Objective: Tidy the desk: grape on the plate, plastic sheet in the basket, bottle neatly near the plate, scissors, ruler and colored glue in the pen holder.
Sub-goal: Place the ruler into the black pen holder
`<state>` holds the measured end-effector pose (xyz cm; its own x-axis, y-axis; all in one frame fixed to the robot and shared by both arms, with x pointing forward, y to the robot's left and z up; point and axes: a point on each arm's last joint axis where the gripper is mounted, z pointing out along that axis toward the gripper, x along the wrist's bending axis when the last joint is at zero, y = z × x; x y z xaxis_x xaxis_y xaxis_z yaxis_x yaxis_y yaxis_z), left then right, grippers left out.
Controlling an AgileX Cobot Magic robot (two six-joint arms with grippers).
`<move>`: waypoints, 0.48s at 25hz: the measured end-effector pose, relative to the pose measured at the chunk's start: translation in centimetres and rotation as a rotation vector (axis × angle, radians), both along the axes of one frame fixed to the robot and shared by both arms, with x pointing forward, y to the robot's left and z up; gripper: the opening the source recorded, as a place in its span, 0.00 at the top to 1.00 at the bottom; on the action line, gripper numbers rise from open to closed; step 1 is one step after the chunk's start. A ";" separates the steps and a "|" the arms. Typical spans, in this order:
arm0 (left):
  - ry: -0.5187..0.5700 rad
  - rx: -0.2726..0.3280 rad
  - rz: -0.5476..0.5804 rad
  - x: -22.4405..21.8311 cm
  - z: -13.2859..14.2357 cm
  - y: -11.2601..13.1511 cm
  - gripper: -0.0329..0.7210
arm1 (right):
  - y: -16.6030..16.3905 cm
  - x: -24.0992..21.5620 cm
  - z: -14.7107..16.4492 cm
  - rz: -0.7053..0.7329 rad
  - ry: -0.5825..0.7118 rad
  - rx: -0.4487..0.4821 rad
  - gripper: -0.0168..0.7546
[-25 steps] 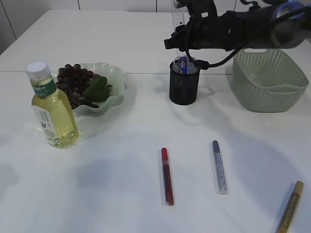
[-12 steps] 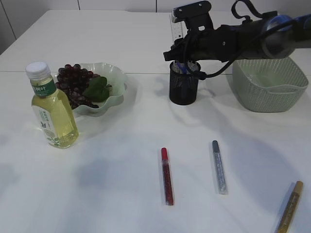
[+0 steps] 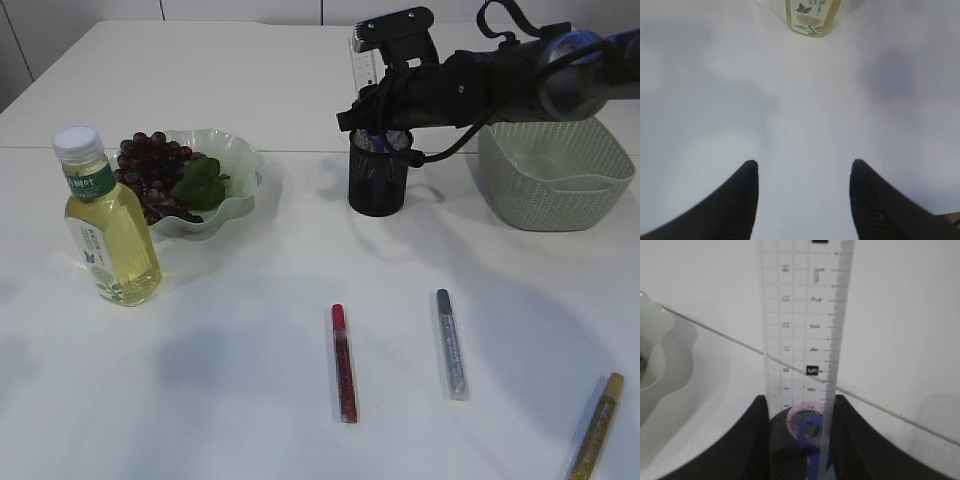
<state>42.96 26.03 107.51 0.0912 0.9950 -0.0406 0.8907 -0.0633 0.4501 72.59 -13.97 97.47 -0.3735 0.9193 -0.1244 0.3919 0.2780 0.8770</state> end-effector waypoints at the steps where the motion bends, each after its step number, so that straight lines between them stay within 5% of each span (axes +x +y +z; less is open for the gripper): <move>1: 0.002 0.000 0.000 0.0 0.0 0.0 0.39 | 0.0 0.0 0.0 0.000 0.000 0.001 0.59; 12: 0.002 0.001 0.000 0.0 0.0 0.0 0.39 | 0.0 -0.1 -0.2 0.000 0.031 0.001 0.52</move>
<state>42.94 26.03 107.50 0.0911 0.9950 -0.0403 0.8918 -0.0635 0.4480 72.46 -13.97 97.24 -0.3770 0.9194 -0.1124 0.4187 0.2774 0.8647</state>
